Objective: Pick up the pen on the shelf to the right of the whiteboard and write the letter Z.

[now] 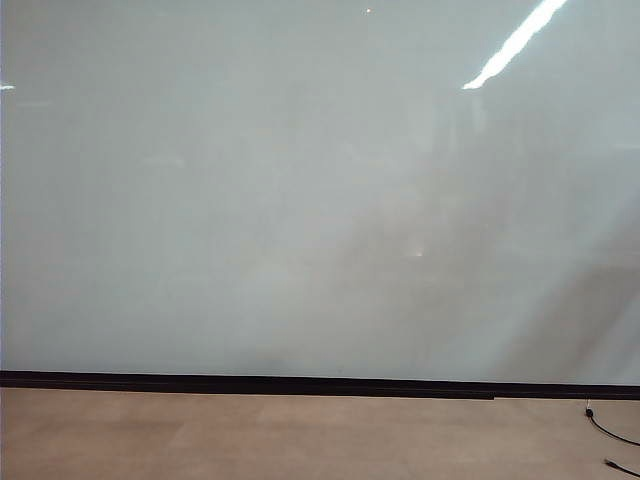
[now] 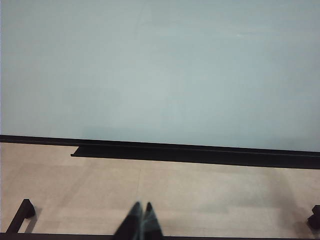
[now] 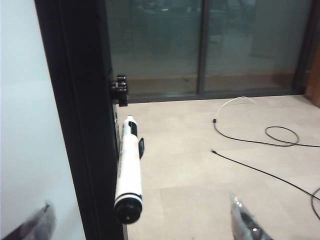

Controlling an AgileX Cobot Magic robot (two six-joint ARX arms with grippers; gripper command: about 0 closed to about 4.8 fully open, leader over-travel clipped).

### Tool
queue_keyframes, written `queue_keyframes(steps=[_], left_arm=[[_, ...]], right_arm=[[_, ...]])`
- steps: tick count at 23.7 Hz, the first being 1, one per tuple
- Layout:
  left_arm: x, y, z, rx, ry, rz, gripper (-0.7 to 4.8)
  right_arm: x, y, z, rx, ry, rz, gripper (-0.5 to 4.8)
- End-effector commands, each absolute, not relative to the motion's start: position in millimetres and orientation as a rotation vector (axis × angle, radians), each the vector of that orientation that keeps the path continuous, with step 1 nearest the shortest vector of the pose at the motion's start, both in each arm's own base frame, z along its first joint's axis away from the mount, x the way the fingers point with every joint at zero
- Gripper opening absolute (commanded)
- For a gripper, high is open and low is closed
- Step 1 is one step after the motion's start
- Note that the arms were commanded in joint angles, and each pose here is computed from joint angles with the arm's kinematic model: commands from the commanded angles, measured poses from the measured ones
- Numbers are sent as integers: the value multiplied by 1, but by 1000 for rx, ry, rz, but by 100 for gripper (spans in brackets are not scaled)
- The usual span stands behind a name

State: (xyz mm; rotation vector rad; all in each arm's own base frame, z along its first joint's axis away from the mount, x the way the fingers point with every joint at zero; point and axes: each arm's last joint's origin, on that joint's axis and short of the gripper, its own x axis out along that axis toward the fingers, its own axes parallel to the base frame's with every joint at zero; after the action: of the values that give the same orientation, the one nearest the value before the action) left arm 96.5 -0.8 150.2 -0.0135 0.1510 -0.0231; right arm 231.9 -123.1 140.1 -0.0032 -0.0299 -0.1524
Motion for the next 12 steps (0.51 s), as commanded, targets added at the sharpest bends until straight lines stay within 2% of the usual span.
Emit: queue_keyframes(steps=[1,12], left_arm=[[97,-1,152,-9,138,-24,-5],[97,-1,152,-9,138,-24,-4]], right_arm=[[240,-127,141,-8,-48,-118,479],[270,-142,134,2,-52,-32,479]])
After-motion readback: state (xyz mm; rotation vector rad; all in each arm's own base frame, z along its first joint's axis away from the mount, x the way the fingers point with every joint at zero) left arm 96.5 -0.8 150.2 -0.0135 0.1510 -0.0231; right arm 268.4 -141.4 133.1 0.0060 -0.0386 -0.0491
